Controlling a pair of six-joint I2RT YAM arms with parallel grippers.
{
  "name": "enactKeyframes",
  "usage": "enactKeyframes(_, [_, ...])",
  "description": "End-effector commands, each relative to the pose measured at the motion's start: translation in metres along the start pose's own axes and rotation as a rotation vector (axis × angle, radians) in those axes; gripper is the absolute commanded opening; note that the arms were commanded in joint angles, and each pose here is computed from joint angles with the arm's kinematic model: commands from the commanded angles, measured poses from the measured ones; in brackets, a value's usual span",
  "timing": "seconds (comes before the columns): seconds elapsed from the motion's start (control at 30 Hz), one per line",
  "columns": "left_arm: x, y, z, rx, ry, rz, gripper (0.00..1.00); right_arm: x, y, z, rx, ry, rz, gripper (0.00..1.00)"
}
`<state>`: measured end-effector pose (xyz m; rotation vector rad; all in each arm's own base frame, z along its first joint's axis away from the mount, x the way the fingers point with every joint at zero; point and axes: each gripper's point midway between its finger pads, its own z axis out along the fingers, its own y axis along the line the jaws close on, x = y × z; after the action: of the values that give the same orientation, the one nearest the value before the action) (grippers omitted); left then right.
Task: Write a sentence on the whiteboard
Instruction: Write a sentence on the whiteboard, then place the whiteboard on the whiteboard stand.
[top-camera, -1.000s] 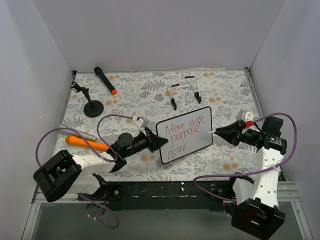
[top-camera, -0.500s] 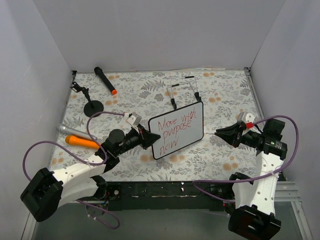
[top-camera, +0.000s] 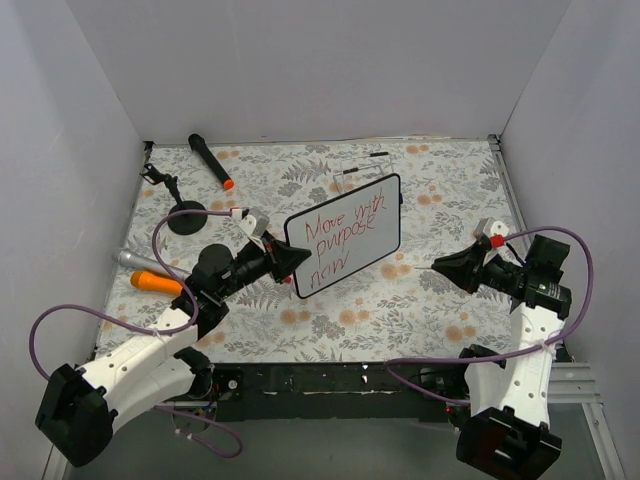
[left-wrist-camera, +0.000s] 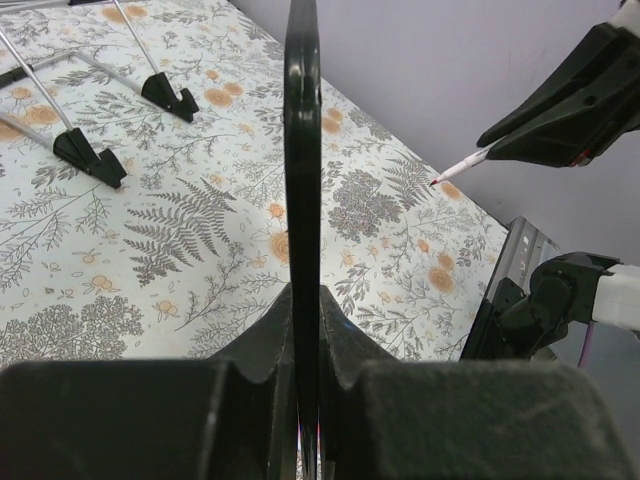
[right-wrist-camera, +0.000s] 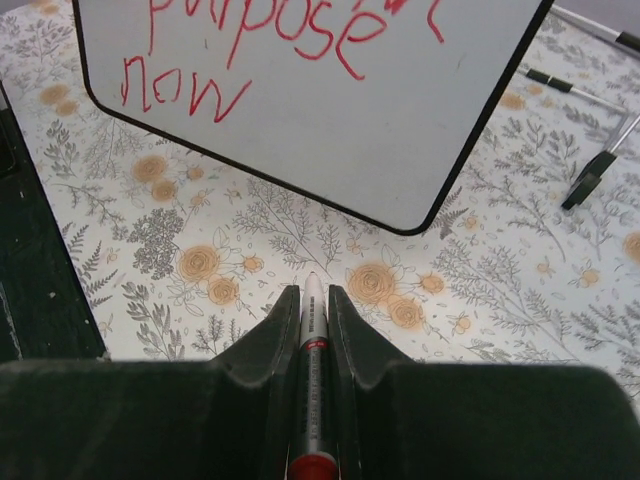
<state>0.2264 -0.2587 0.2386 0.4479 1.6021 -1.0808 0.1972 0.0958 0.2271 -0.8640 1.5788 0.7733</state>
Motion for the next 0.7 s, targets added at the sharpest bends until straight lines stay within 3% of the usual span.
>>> enactKeyframes(0.0, [-0.064,-0.032,-0.009,0.098,-0.172,0.087,0.00,0.013,-0.015,0.002,0.045,0.014,0.045,0.01])
enactKeyframes(0.33, [-0.095,-0.022,-0.005,0.123,-0.262,0.094,0.00,0.029,-0.023,0.002,0.037,-0.002,0.089,0.01])
enactKeyframes(0.67, [-0.105,-0.002,0.012,0.156,-0.250,0.068,0.00,0.030,-0.036,-0.009,0.092,-0.034,0.135,0.01])
